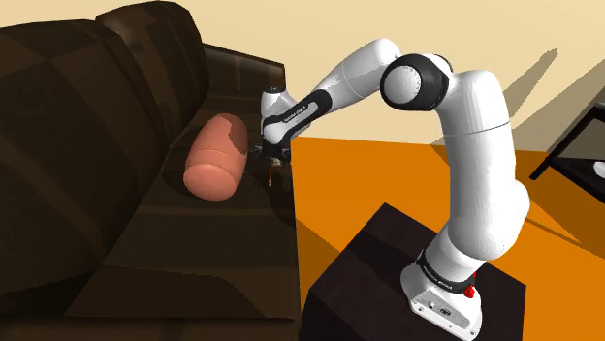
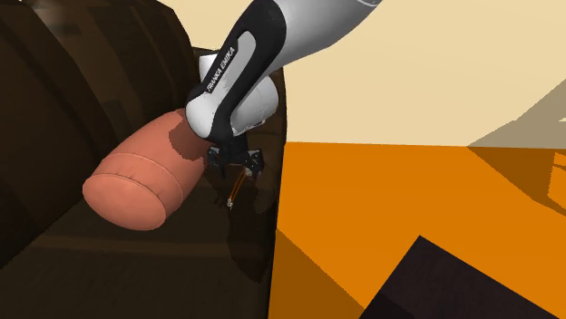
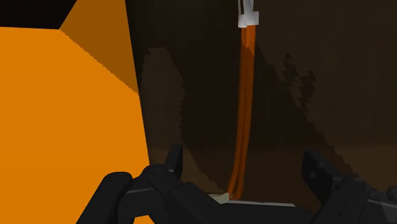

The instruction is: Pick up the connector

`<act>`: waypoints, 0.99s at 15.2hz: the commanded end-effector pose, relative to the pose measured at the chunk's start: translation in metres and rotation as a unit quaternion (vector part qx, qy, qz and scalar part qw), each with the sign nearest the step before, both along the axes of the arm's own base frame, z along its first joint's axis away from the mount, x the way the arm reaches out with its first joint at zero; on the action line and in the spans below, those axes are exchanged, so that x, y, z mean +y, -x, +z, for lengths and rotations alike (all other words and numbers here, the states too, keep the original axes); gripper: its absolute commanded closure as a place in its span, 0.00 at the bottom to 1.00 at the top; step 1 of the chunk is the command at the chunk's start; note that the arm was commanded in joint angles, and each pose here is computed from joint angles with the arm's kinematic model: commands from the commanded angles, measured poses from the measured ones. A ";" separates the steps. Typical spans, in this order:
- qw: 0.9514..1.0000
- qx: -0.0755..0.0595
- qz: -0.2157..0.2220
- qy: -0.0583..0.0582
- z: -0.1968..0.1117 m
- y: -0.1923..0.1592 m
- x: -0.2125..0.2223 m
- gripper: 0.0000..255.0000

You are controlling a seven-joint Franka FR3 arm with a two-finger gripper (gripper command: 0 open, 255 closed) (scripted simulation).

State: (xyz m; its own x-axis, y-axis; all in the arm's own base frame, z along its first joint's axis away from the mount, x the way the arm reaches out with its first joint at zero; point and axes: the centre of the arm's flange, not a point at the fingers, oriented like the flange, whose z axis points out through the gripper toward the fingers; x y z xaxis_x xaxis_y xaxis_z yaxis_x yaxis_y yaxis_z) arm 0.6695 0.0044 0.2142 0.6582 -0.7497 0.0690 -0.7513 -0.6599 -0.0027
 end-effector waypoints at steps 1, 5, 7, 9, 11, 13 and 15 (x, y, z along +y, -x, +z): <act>1.000 0.000 0.000 0.000 -0.009 -0.001 0.000 0.00; 1.000 0.000 0.000 0.000 -0.018 -0.001 0.000 1.00; 1.000 0.000 0.000 0.000 -0.018 -0.001 -0.001 1.00; 1.000 0.000 0.000 0.000 -0.018 -0.001 0.000 1.00; 1.000 0.000 0.000 0.000 -0.018 -0.001 0.000 1.00; 1.000 0.000 0.000 0.000 -0.018 -0.001 0.000 1.00; 1.000 0.000 0.000 0.000 -0.013 -0.001 0.000 1.00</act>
